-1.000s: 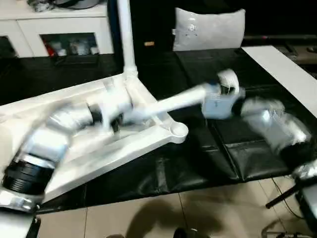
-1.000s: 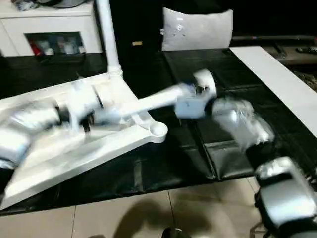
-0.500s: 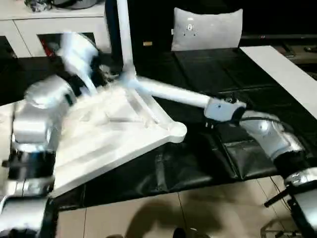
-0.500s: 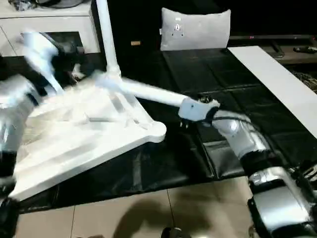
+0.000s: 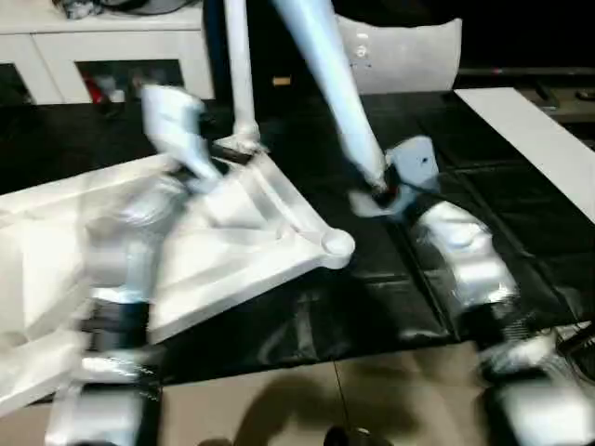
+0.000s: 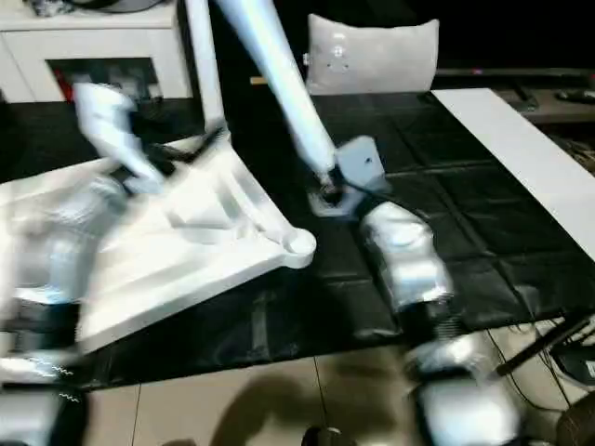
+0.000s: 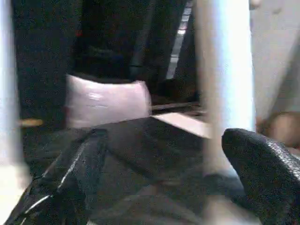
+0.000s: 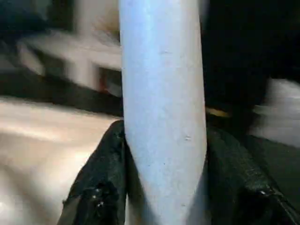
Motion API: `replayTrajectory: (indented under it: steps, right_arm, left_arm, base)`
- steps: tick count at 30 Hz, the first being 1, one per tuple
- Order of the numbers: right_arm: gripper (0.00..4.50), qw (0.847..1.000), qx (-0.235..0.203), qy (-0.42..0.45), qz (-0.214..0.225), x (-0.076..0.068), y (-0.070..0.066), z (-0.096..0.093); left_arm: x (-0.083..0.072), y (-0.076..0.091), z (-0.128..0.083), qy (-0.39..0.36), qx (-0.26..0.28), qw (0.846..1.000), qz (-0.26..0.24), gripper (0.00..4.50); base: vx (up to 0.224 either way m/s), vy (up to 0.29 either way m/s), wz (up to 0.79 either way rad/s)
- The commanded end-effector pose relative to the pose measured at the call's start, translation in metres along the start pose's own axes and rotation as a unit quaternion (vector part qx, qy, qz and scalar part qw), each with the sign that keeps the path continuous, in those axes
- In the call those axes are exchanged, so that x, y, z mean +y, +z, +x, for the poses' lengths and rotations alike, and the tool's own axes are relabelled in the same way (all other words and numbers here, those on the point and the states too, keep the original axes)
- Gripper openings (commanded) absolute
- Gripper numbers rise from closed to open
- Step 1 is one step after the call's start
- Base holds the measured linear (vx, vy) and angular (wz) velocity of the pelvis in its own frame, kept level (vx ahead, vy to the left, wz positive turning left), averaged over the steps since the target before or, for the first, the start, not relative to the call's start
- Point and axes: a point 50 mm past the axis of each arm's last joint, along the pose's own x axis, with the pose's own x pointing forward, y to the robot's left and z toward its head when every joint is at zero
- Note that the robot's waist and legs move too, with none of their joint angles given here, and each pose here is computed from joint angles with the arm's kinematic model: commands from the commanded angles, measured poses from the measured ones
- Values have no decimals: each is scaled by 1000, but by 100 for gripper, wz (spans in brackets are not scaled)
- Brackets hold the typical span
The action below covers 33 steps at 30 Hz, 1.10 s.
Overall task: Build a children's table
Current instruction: Insert table leg to table base
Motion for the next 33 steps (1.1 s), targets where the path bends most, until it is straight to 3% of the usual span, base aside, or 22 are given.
replayTrajectory:
  steps: [1,4,11,12,16,18,20,22,26,33]
  right_arm:
    - [186,999,-23,32,36,7,11,-1]
    - [186,995,-11,82,47,22,6,-5]
    - [186,992,-1,101,72,32,6,-12]
    - [186,992,1,102,75,32,6,-13]
    - [186,990,11,116,85,36,6,-14]
    - [186,989,14,120,85,36,6,-14]
    - [186,989,16,123,85,37,6,-15]
    - [186,988,20,125,84,38,6,-15]
    - [186,988,25,124,84,39,6,-16]
    - [186,989,27,122,85,38,7,-16]
  left_arm:
    - [-8,8,7,-16,-20,1000,-10,450]
    - [-16,6,13,-36,-19,999,-26,450]
    - [-16,6,12,-43,-29,997,-56,450]
    - [-17,7,11,-47,-31,997,-58,421]
    - [-19,6,8,-60,-26,996,-64,408]
    - [-19,5,8,-63,-26,995,-67,369]
    - [-20,4,7,-64,-24,995,-71,370]
    - [-20,3,7,-66,-22,995,-71,339]
    - [-21,3,7,-70,-22,994,-77,323]
    - [-20,4,8,-63,-24,995,-77,253]
  base:
    - [0,0,0]
    - [0,0,0]
    - [0,0,0]
    - [0,0,0]
    - [0,0,0]
    - [0,0,0]
    - [0,0,0]
    - [0,0,0]
    - [0,0,0]
    - [0,0,0]
